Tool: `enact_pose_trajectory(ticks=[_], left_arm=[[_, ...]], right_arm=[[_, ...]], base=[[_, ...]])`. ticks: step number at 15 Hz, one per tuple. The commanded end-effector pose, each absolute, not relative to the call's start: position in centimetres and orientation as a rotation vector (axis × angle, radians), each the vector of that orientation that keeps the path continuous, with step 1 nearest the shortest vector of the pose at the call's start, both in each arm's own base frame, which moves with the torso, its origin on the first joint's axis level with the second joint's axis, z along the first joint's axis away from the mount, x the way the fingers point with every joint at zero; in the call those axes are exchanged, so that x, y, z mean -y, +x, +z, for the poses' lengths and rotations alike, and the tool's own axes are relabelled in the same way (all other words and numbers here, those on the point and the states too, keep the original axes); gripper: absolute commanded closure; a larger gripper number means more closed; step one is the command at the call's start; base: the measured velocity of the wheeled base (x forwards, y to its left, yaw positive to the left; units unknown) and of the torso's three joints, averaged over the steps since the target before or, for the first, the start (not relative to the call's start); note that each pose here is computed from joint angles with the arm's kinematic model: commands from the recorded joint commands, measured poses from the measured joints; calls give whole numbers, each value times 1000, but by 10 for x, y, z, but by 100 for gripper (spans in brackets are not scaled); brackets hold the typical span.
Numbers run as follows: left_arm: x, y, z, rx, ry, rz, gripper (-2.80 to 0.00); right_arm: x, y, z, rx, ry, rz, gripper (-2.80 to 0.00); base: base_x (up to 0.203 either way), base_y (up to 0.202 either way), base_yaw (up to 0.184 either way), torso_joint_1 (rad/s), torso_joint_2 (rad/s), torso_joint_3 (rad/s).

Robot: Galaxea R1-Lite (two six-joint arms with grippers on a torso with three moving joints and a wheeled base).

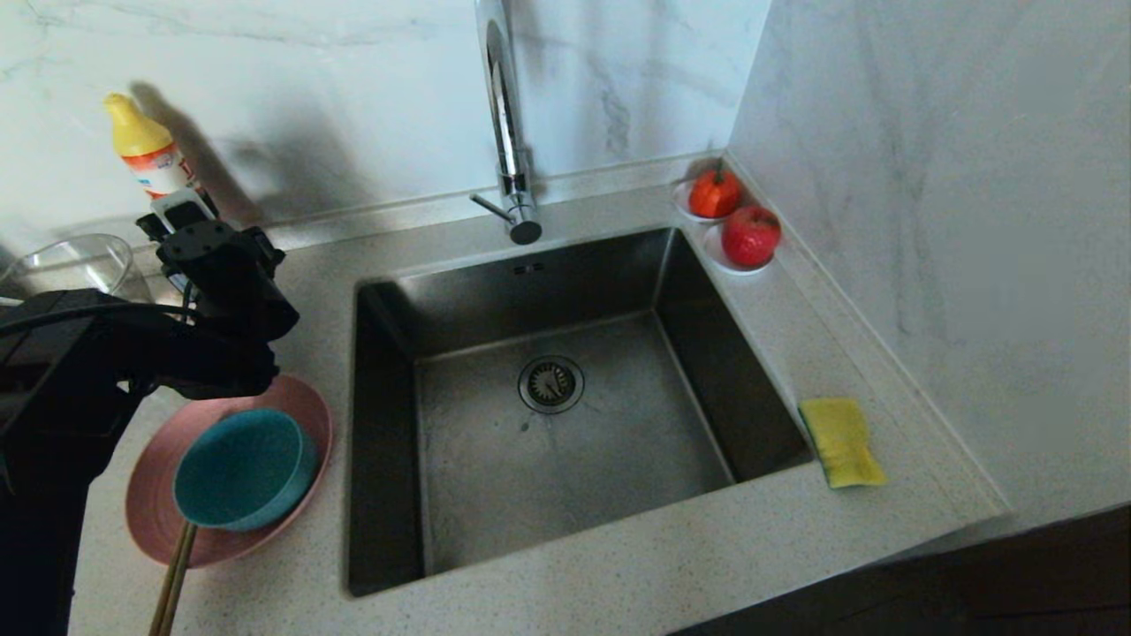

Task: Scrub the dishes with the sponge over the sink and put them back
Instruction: Place the dish soap on the table

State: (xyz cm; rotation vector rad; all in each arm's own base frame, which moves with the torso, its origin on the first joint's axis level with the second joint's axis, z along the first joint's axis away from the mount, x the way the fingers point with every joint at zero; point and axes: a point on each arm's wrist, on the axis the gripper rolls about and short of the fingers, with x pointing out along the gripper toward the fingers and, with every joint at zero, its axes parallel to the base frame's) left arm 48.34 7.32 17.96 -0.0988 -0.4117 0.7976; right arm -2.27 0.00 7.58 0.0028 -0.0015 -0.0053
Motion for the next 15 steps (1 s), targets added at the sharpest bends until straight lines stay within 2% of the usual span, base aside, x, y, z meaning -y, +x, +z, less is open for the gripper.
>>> enact_pose_trajectory(ticks=[1, 6, 8, 15], left_arm=[[-78, 485, 174, 404, -99, 809, 0], [-78, 487, 172, 392, -94, 810, 0], [-78, 487, 172, 390, -93, 810, -280], [-76, 479, 191, 429, -105, 805, -280]], right_arm=[[0, -23, 76, 0, 3, -5, 0], [0, -23, 76, 0, 2, -6, 0], [0, -23, 76, 0, 3, -5, 0], [0, -23, 76, 0, 3, -6, 0]], base=[[0, 0, 0, 0, 0, 0], [0, 0, 0, 0, 0, 0], [0, 0, 0, 0, 0, 0], [0, 0, 0, 0, 0, 0]])
